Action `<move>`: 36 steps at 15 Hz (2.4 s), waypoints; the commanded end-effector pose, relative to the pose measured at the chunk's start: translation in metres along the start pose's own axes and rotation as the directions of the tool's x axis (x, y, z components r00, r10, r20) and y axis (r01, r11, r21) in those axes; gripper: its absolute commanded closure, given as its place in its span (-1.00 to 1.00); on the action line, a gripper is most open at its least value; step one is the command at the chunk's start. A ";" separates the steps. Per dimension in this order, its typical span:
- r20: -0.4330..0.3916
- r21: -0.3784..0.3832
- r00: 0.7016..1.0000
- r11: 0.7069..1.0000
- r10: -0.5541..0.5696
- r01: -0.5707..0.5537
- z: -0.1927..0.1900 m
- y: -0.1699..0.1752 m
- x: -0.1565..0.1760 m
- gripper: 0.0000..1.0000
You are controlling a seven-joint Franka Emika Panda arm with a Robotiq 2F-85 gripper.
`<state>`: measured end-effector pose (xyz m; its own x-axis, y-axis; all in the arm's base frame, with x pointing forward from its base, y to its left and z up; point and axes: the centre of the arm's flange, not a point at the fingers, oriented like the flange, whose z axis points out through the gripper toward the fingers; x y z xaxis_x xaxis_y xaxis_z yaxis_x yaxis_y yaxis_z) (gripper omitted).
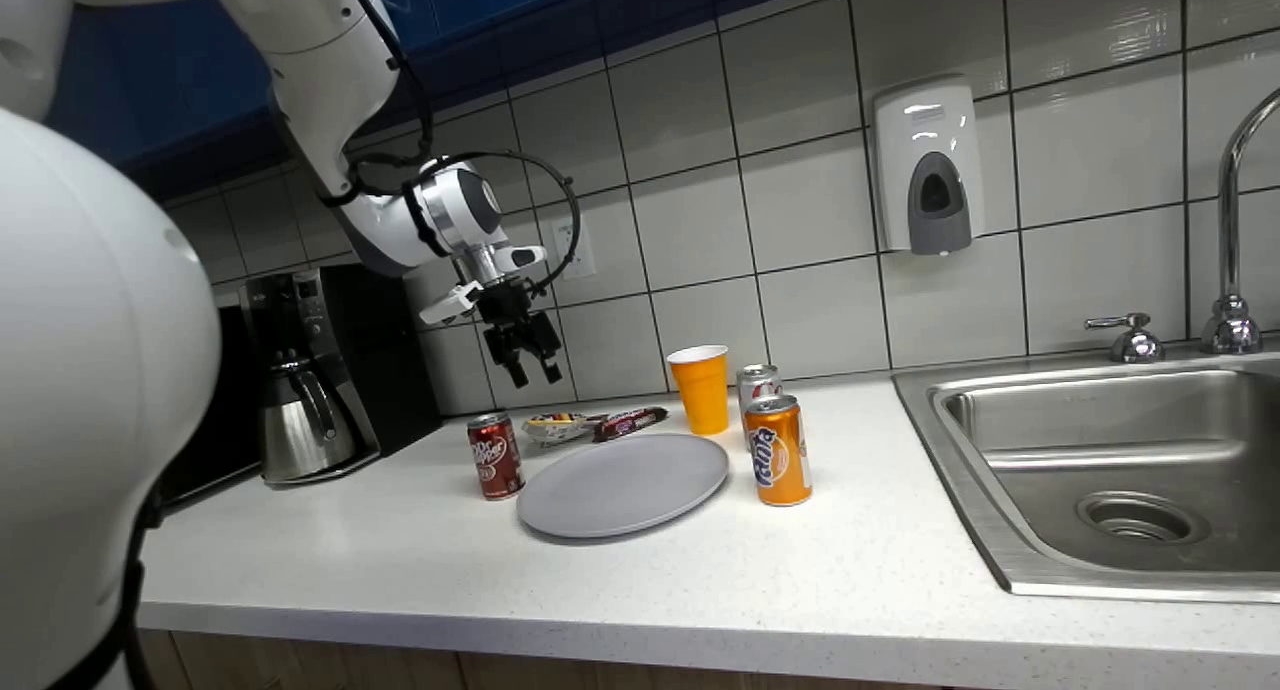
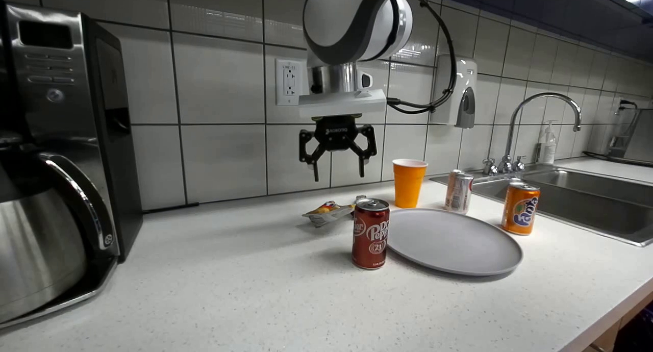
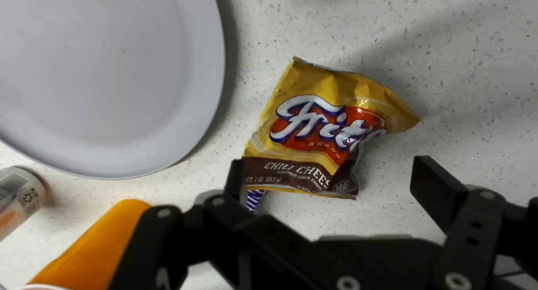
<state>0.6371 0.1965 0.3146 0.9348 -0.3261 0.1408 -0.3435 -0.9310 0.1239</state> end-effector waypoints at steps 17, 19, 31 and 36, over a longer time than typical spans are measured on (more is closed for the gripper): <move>-0.006 0.002 0.999 0.999 -0.053 0.053 -0.006 -0.022 -0.024 -1.00; 0.000 0.013 0.999 0.999 -0.052 0.052 -0.006 -0.022 -0.030 -1.00; -0.017 0.030 0.997 0.997 -0.074 0.074 0.018 -0.011 -0.060 -1.00; -0.054 0.069 0.996 0.995 -0.074 0.078 0.015 0.002 -0.067 -1.00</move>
<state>0.5976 0.2245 0.2765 0.9568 -0.2527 0.1440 -0.2667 -0.9598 0.0874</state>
